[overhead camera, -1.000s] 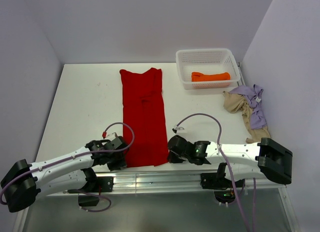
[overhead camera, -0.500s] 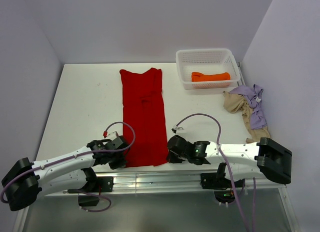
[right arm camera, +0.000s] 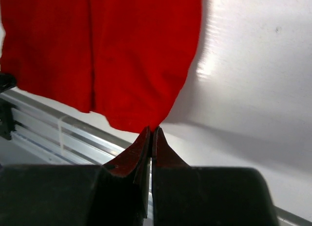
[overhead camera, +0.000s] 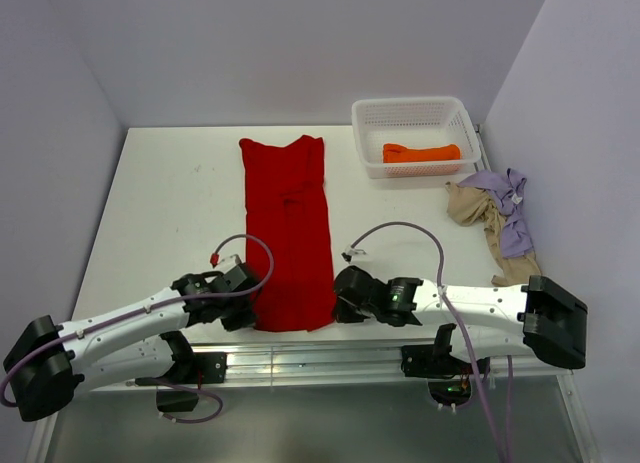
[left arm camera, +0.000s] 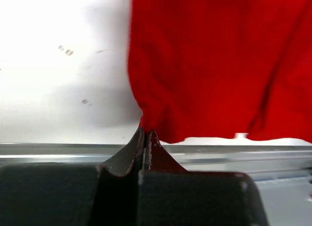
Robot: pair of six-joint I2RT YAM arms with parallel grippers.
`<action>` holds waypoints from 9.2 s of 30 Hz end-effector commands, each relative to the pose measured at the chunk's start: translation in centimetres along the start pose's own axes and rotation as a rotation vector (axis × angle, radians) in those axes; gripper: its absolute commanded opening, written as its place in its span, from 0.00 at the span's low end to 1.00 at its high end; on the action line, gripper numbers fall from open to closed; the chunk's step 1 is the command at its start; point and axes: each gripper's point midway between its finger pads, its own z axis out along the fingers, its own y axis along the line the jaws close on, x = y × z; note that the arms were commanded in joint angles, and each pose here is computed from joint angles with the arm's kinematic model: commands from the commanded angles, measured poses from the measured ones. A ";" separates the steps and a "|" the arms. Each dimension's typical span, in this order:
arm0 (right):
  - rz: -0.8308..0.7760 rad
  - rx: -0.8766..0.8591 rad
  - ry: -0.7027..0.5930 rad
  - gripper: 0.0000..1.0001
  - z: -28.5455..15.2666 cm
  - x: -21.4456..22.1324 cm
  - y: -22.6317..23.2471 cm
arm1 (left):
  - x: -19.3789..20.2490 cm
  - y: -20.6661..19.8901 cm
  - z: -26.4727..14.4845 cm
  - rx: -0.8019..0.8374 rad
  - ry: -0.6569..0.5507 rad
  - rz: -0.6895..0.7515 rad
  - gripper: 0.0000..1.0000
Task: Roll the t-shirts
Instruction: Fold the tshirt
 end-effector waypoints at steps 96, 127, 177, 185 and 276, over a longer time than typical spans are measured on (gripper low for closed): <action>0.002 -0.015 -0.246 0.53 1.9 -20.5 -1.8 | -22.4 -4.1 -1.0 0.069 -0.316 -0.131 0.59; -0.209 -0.061 -0.590 0.58 4.8 -12.3 -1.5 | -16.6 -2.0 0.5 0.461 -0.626 -0.140 0.84; -0.133 -0.055 -0.595 0.00 4.5 -9.4 -5.5 | -6.8 -3.5 4.0 0.360 -0.557 -0.005 0.62; -0.133 -0.073 -0.590 0.00 4.3 -9.3 -5.1 | -6.8 -3.7 4.4 0.340 -0.556 0.012 0.49; -0.258 -0.027 -0.067 0.00 -5.4 -8.3 0.9 | -9.2 -6.9 -5.8 0.356 -0.266 0.039 0.00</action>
